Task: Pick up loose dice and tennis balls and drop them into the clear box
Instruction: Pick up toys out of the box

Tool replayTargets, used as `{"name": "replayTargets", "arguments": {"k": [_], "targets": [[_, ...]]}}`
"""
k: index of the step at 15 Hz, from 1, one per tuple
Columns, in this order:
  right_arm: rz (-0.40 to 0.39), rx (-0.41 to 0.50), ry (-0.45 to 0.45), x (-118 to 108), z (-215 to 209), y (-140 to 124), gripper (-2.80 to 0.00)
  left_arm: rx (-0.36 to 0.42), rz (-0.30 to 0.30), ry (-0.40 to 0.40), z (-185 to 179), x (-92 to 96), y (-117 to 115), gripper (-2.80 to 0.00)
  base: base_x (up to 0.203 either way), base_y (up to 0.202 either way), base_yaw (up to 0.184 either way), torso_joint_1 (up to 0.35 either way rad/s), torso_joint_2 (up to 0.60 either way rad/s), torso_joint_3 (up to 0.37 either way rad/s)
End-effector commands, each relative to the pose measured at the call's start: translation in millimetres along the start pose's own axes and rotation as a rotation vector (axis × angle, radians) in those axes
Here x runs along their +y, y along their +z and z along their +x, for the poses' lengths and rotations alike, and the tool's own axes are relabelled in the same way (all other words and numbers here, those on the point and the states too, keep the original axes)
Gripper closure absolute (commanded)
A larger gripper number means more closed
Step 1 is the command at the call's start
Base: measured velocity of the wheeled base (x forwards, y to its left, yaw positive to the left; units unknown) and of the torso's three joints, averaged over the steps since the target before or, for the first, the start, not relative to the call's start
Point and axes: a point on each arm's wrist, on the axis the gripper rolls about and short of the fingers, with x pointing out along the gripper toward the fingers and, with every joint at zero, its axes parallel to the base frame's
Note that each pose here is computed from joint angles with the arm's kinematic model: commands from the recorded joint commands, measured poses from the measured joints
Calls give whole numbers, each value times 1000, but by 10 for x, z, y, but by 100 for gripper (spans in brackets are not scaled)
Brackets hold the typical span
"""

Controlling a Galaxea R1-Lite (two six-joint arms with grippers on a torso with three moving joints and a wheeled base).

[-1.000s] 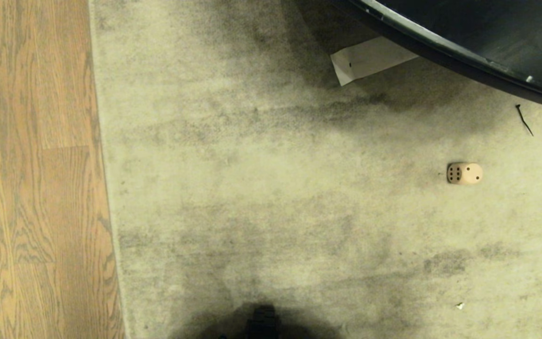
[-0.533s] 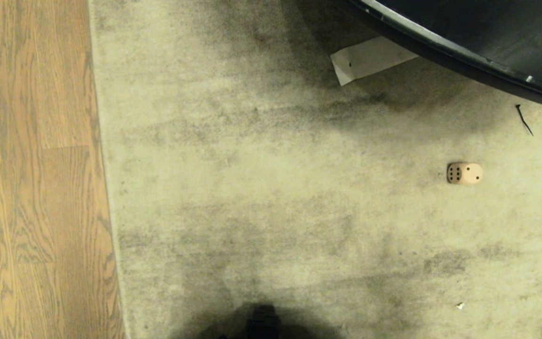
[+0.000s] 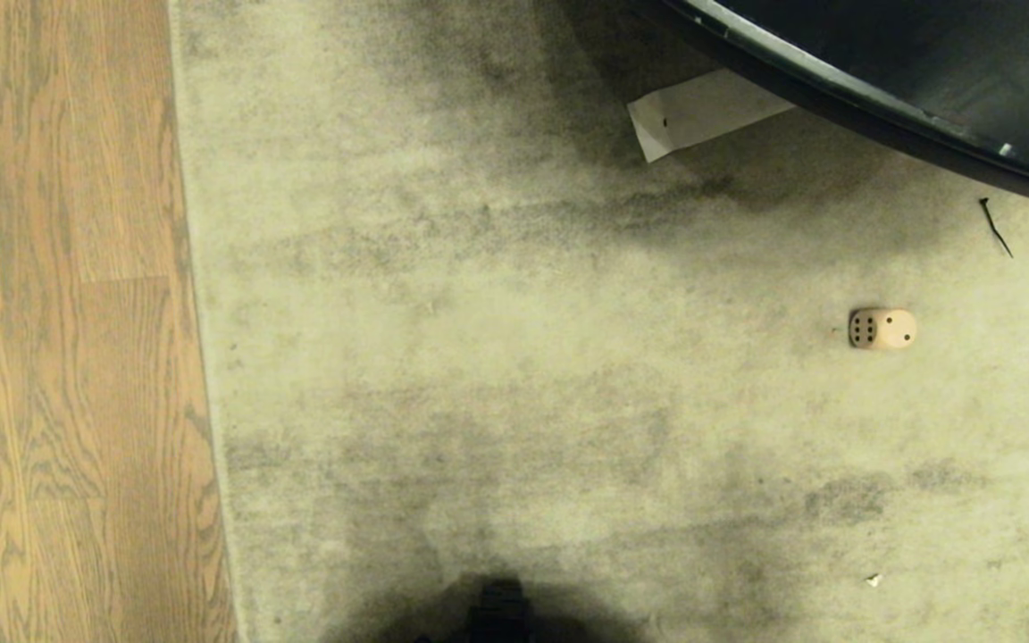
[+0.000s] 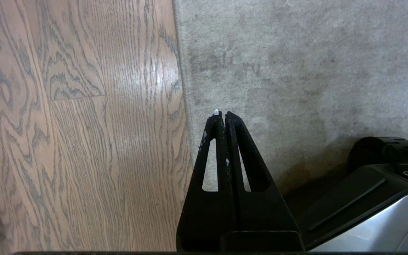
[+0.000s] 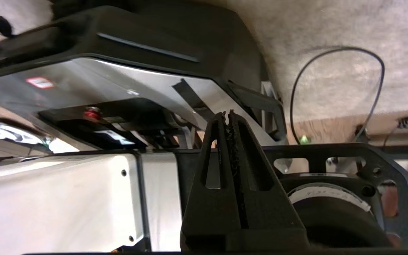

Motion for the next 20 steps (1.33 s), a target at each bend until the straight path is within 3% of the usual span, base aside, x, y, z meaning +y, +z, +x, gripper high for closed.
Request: {"name": "replayTargets", "arguments": {"k": [1, 3, 8, 16, 20], "targets": [[40, 93, -8, -35, 86, 54, 0, 2, -1, 0, 2, 0, -8, 0, 0, 0, 0, 0, 0, 0], [59, 135, -13, -70, 174, 123, 0, 2, -1, 0, 2, 0, -8, 0, 0, 0, 0, 0, 0, 0], [42, 103, -42, -183, 437, 288, 0, 2, -1, 0, 2, 0, -8, 0, 0, 0, 0, 0, 0, 0], [66, 209, -173, -340, 773, 582, 0, 2, -1, 0, 2, 0, -8, 0, 0, 0, 0, 0, 0, 0], [41, 156, -244, -440, 998, 835, 0, 2, -1, 0, 2, 0, -8, 0, 0, 0, 0, 0, 0, 0]]}}
